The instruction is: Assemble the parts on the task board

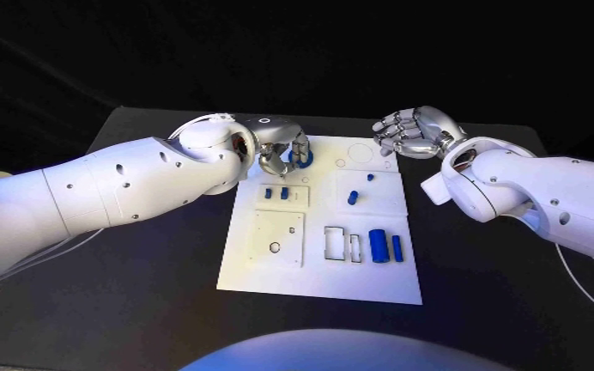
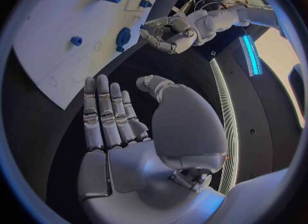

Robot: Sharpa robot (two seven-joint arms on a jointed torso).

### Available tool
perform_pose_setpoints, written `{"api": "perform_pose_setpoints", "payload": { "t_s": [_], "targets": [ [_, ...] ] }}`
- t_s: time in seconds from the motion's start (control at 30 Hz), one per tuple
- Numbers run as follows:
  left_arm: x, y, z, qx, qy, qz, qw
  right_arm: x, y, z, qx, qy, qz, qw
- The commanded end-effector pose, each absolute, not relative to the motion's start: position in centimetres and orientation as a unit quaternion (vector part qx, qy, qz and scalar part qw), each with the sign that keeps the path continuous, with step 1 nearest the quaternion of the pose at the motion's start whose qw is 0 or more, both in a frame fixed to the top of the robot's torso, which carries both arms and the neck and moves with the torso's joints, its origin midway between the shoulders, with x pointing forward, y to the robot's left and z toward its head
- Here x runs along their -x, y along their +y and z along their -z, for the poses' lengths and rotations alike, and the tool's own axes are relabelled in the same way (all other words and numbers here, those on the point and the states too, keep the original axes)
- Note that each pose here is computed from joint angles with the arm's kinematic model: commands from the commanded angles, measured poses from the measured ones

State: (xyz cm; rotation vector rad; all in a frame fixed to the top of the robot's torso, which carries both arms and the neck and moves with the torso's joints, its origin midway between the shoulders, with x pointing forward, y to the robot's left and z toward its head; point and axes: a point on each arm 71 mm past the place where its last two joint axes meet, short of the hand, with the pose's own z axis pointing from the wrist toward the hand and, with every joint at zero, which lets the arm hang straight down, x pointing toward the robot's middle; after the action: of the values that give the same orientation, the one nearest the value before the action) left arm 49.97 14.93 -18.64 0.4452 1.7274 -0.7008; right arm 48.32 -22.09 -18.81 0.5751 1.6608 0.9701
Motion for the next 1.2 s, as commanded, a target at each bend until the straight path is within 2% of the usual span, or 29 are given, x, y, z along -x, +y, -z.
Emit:
{"api": "perform_pose_setpoints", "payload": {
  "t_s": [0.03,0.57,1.2],
  "targets": [
    [-49.8,15.3,18.2,-0.17,0.736,0.312,0.576,-48.3,-22.1,18.8,-0.237,0.698,-0.409,0.538],
    [-50.4,17.4,19.0,-0.157,0.765,0.289,0.554,-48.4,-22.1,18.9,-0.237,0.699,-0.408,0.538],
    [-50.5,17.6,20.2,-0.156,0.786,0.282,0.527,-48.4,-22.1,18.9,-0.237,0.699,-0.408,0.538]
  ]
}}
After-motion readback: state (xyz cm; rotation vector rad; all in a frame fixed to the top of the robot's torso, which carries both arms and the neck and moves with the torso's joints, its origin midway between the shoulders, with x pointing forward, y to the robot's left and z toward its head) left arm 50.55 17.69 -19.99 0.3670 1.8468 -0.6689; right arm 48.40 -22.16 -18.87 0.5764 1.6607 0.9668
